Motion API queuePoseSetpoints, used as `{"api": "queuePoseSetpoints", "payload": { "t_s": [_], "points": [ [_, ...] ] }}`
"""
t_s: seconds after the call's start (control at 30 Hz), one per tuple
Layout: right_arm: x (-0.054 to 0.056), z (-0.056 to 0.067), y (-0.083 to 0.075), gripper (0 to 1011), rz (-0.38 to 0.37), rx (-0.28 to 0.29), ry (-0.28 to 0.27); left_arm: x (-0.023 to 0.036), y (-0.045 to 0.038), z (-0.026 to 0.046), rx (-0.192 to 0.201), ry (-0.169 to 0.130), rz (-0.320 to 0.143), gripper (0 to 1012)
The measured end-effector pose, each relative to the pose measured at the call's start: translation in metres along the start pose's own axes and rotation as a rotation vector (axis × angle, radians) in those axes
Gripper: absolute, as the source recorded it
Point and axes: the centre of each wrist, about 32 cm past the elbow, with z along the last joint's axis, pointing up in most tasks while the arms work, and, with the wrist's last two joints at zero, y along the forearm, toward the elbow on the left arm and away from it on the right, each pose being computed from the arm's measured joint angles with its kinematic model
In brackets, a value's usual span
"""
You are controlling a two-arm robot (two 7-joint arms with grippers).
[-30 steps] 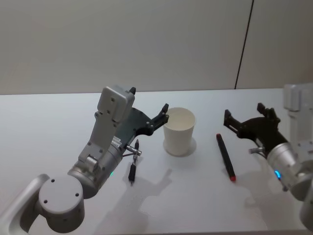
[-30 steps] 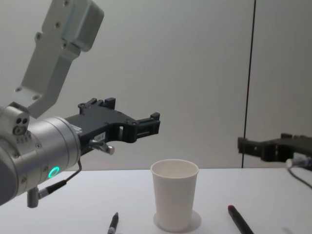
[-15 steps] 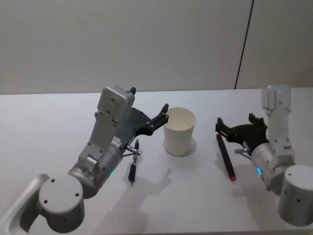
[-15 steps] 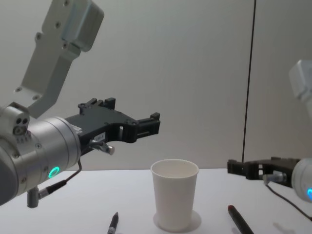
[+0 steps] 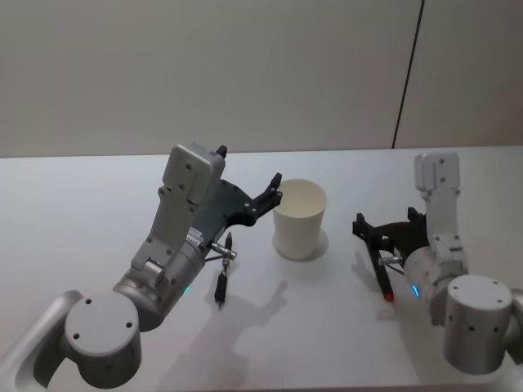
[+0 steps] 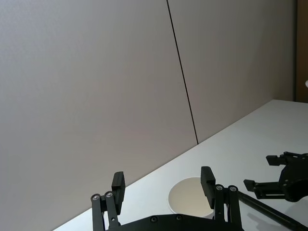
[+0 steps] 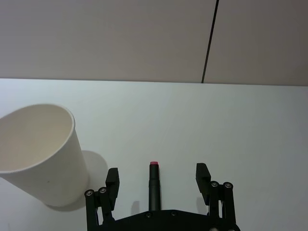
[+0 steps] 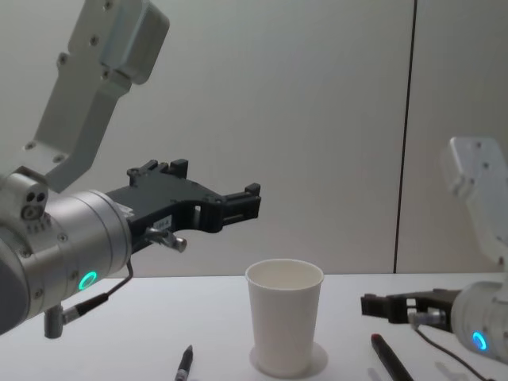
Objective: Place the pen into the pen holder.
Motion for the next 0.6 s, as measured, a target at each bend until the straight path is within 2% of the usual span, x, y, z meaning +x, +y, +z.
{"api": "queuePoseSetpoints", "payload": {
  "t_s": [0.6],
  "points": [
    [-0.008,-0.014,0.011,1002,-0.033,-0.082,-0.020,0.0000,0.0000,0.0000,0.000,0.000,0.000,1003]
  ]
}}
